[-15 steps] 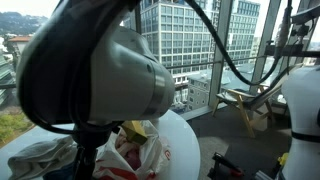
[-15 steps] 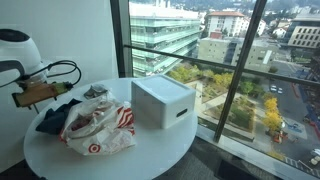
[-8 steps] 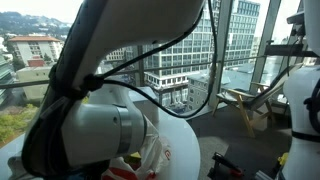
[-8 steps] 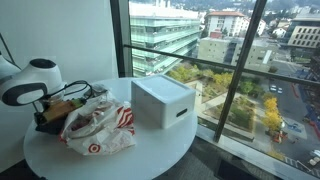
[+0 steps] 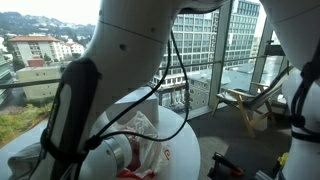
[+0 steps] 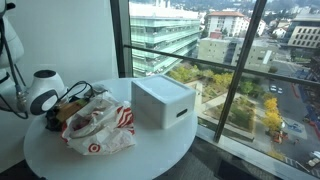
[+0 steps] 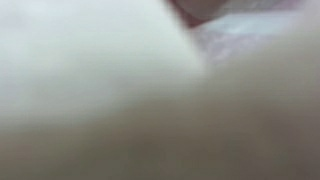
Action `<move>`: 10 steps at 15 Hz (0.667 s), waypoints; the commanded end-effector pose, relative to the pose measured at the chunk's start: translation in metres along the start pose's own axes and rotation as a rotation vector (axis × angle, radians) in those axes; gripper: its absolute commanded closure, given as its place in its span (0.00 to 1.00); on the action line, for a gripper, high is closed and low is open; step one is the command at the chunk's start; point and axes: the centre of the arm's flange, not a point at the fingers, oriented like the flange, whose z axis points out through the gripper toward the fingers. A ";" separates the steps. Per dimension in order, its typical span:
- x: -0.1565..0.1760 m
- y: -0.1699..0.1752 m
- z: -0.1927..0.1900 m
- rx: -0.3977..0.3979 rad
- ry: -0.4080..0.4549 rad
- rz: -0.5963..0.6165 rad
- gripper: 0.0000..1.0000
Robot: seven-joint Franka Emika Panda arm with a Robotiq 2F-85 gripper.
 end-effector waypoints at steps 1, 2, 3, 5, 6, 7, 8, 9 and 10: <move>0.011 0.016 0.014 -0.038 -0.027 -0.004 0.41; 0.012 0.018 0.010 -0.039 -0.027 -0.001 0.50; 0.013 0.019 0.006 -0.041 -0.030 0.007 0.57; 0.012 0.022 -0.010 -0.031 -0.019 0.031 0.72; 0.012 0.023 -0.023 -0.023 -0.005 0.050 0.78; 0.013 0.023 -0.036 -0.009 0.015 0.071 0.85; 0.015 0.024 -0.052 -0.003 0.033 0.098 0.93; 0.017 0.023 -0.071 -0.007 0.061 0.116 0.98; 0.019 0.022 -0.090 -0.016 0.093 0.132 0.99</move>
